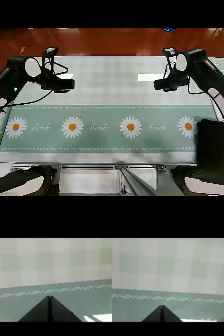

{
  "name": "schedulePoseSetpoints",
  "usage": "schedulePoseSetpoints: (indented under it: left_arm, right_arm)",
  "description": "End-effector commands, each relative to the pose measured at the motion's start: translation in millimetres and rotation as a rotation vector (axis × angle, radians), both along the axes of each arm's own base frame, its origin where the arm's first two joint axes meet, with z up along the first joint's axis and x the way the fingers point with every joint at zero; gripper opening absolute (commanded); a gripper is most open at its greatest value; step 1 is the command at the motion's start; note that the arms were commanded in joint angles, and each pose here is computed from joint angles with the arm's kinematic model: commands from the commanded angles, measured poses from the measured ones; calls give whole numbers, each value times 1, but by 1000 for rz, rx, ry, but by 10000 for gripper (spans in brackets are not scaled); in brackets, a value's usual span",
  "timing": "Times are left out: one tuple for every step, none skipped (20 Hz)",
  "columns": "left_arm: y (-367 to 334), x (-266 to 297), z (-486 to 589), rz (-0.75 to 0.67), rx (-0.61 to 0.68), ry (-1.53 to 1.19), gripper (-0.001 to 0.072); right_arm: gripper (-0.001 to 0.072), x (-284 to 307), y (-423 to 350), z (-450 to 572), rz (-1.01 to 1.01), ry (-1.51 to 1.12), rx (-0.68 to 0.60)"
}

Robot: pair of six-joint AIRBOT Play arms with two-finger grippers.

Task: Fold the shirts.

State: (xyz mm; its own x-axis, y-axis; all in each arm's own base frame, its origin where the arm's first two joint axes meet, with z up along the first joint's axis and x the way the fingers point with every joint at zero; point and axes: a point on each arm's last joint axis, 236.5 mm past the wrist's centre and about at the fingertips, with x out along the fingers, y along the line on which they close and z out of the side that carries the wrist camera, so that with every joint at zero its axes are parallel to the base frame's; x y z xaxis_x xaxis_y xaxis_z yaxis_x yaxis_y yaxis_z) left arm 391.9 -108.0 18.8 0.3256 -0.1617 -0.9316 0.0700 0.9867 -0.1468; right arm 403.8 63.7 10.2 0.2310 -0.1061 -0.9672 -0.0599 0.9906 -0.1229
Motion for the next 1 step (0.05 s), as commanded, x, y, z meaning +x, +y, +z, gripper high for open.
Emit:
schedulePoseSetpoints:
  left_arm:
    - [0,0,0,-2,2,0,26]
  right_arm:
    - [24,0,0,0,-1,1,-1]
